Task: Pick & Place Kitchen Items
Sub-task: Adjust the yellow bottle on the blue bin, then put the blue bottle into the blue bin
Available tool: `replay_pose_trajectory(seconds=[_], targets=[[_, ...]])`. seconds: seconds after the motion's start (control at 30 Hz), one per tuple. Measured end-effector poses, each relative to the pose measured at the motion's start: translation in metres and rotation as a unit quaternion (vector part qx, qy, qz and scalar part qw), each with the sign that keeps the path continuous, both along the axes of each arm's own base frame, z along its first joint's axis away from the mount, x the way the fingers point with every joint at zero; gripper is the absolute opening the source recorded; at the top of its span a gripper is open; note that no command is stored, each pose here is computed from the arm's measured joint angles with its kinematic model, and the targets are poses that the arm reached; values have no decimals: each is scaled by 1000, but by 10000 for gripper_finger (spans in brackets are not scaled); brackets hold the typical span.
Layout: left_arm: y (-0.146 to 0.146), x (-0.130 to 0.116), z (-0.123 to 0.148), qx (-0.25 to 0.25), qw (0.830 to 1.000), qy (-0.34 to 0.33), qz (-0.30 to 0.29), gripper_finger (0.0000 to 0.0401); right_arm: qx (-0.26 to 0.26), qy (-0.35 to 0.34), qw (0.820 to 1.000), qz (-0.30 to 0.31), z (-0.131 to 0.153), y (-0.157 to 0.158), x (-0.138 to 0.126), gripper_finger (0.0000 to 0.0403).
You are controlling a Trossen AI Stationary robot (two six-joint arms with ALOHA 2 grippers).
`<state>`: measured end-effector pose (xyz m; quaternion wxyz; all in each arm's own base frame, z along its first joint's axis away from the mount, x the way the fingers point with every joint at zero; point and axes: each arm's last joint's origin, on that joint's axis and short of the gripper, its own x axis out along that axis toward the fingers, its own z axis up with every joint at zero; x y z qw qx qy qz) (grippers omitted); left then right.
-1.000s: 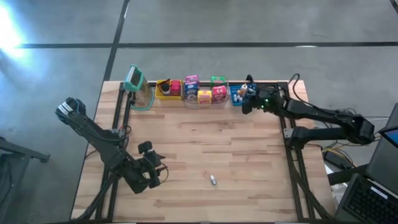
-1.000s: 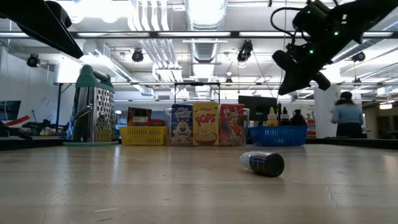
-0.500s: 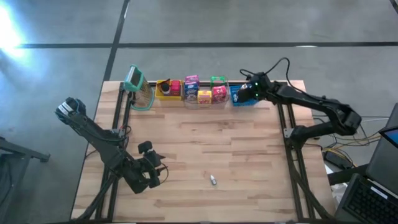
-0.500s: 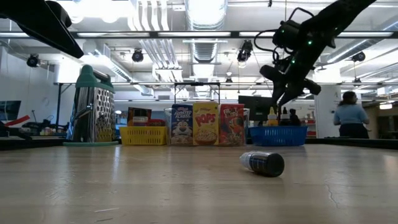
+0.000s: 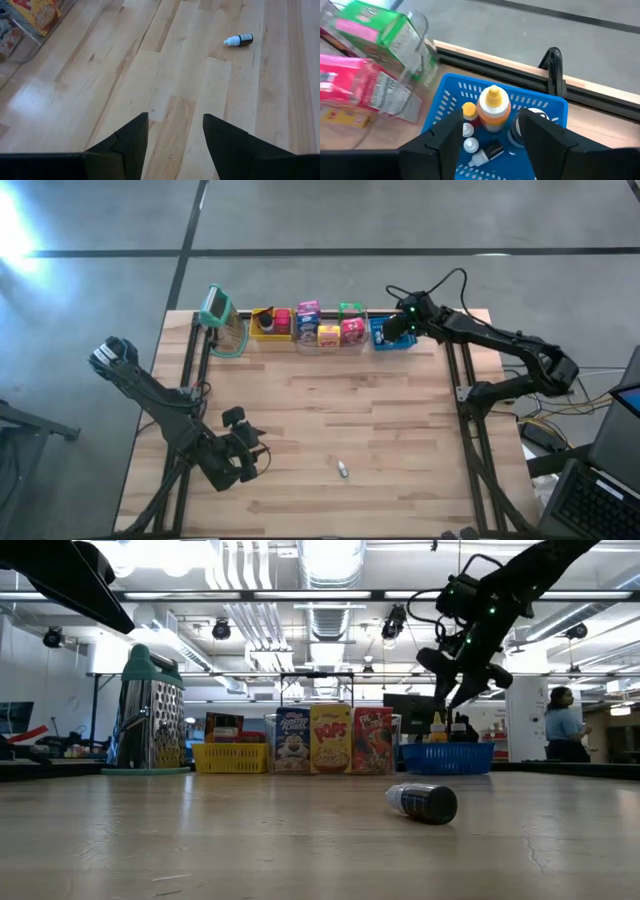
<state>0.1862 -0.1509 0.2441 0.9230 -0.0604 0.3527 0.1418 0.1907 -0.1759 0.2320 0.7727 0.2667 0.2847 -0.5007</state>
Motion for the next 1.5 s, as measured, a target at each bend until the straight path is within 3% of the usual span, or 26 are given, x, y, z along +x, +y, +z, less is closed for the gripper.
replay_pose_trajectory(seconds=[0.3,0.77,1.13,1.3,1.5], targets=[[0,0,0,0,1000,0,0,195,-9,33,999,17,-19,-15,11,151],[0,0,0,-1,1000,1,-1,195,-13,63,997,30,-22,-30,23,123],[0,0,0,-1,1000,1,-1,195,-51,53,996,44,19,-28,22,172],[0,0,0,-1,1000,1,-1,195,-75,35,988,134,64,-2,28,190],[0,0,0,-1,1000,1,-1,195,-99,30,969,222,108,46,35,178]])
